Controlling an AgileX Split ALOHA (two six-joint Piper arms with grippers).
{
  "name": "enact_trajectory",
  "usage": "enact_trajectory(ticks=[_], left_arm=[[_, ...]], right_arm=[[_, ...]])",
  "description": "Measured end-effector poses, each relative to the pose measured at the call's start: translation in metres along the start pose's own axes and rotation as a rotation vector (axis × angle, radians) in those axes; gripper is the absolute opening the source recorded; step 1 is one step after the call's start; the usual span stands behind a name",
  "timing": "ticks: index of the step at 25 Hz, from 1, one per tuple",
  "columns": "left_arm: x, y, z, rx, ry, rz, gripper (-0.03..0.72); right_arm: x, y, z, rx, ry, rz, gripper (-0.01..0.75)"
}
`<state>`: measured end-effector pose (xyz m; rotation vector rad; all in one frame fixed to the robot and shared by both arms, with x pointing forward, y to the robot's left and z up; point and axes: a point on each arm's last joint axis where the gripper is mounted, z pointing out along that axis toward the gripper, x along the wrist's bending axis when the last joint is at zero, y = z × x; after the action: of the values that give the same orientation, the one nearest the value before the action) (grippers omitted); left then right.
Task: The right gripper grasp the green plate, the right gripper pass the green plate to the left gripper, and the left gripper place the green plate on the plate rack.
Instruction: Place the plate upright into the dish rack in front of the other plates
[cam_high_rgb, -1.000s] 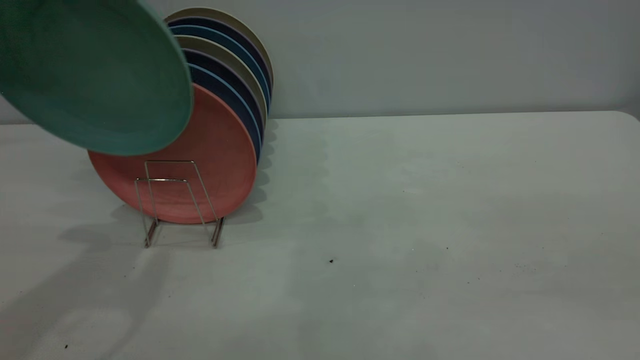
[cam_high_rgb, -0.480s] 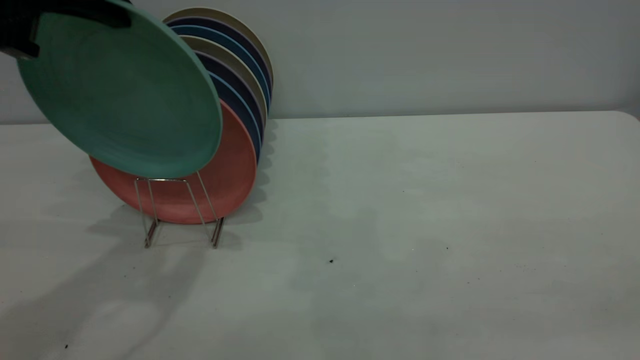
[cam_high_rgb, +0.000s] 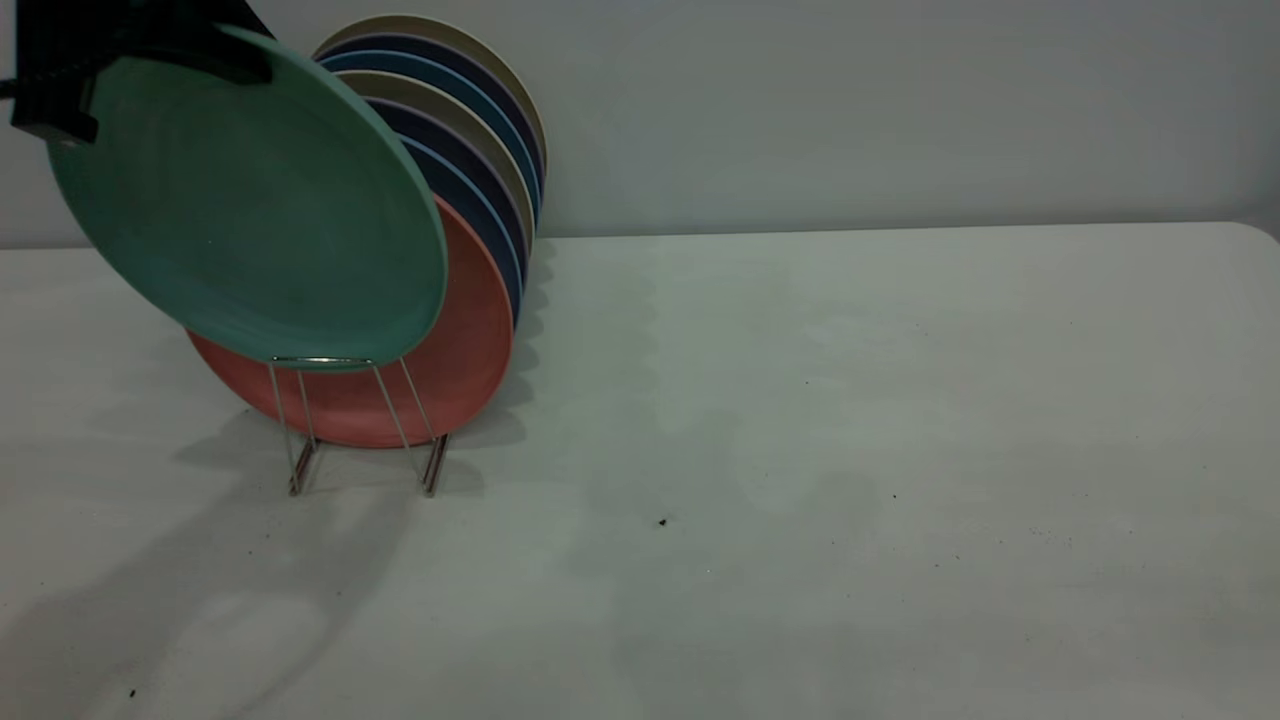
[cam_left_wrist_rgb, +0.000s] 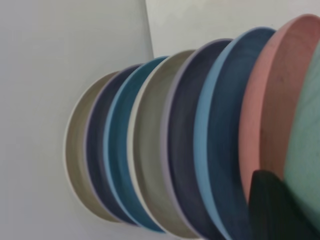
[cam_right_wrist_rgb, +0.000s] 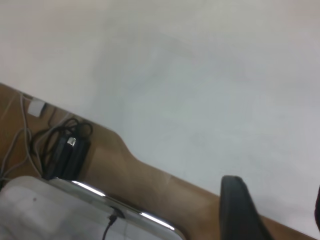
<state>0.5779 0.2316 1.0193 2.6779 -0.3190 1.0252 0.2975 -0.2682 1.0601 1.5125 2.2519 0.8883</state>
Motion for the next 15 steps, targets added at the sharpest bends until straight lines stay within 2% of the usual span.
enact_trajectory(ticks=[9,15], left_arm=[[-0.007,-0.003,0.015,0.001,-0.041,-0.021,0.085],[-0.01,-0.004,0.02,-0.005,-0.069,-0.091,0.163]], right_arm=[[-0.003,-0.001,0.0,0.013,-0.028,-0.013,0.388],[-0.004,-0.002,0.0,0.017,-0.039,-0.019,0.388]])
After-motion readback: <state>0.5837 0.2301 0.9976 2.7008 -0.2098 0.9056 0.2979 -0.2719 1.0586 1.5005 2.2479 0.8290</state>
